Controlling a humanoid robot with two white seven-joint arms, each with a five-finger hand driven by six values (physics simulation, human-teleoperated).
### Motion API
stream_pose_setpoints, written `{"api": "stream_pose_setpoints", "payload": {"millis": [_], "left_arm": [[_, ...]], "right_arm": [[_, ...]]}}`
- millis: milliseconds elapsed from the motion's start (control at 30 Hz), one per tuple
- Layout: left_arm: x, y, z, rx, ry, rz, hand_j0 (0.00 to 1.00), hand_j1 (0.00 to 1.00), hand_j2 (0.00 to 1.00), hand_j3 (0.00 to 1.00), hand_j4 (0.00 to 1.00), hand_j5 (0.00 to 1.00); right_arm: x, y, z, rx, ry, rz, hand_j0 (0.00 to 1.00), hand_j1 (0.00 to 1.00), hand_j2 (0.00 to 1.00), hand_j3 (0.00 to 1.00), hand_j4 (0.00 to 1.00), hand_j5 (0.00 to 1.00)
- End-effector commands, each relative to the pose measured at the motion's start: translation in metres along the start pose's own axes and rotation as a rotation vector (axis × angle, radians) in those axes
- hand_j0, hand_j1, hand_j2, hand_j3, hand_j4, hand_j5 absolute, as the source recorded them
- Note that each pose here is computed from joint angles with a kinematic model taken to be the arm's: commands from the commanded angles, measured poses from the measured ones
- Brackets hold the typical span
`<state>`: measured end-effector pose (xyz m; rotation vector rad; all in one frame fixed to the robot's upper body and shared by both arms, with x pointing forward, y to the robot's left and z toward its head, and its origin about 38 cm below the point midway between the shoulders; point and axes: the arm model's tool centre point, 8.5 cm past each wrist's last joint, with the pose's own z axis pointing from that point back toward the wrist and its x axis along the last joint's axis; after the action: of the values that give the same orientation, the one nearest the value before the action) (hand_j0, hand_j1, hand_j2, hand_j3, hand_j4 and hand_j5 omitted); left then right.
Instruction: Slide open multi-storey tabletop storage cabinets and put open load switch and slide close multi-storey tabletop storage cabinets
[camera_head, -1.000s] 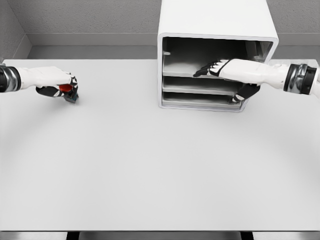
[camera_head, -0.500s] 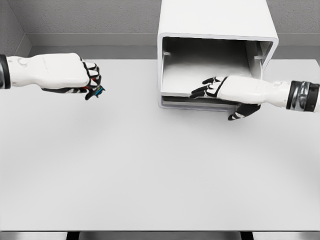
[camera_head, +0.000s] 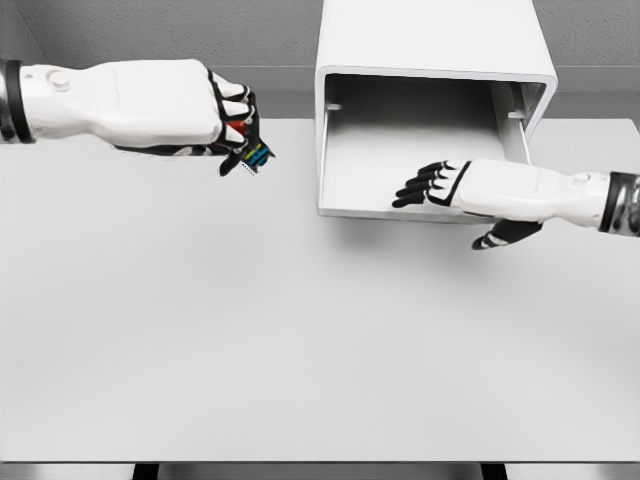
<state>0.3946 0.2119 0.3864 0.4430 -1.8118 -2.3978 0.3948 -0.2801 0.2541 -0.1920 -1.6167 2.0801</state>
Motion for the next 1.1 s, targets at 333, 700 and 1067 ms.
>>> {"api": "stream_pose_setpoints", "payload": {"millis": [333, 700, 1067], "left_arm": [[0.012, 0.015, -0.156, 0.028, -0.185, -0.031, 0.29, 0.29, 0.29, 0.29, 0.29, 0.29], [-0.022, -0.014, -0.180, -0.036, -0.102, 0.065, 1.00, 1.00, 1.00, 1.00, 1.00, 1.00], [0.008, 0.039, -0.140, 0.096, -0.234, 0.043, 1.00, 1.00, 1.00, 1.00, 1.00, 1.00]], "right_arm": [[-0.022, -0.076, 0.145, -0.497, 0.137, -0.119, 1.00, 1.00, 1.00, 1.00, 1.00, 1.00], [-0.047, 0.039, 0.184, -0.363, 0.362, -0.353, 0.49, 0.49, 0.49, 0.49, 0.49, 0.49], [0.014, 0.104, 0.094, -0.039, 0.187, -0.294, 0.49, 0.49, 0.49, 0.49, 0.49, 0.49]]}}
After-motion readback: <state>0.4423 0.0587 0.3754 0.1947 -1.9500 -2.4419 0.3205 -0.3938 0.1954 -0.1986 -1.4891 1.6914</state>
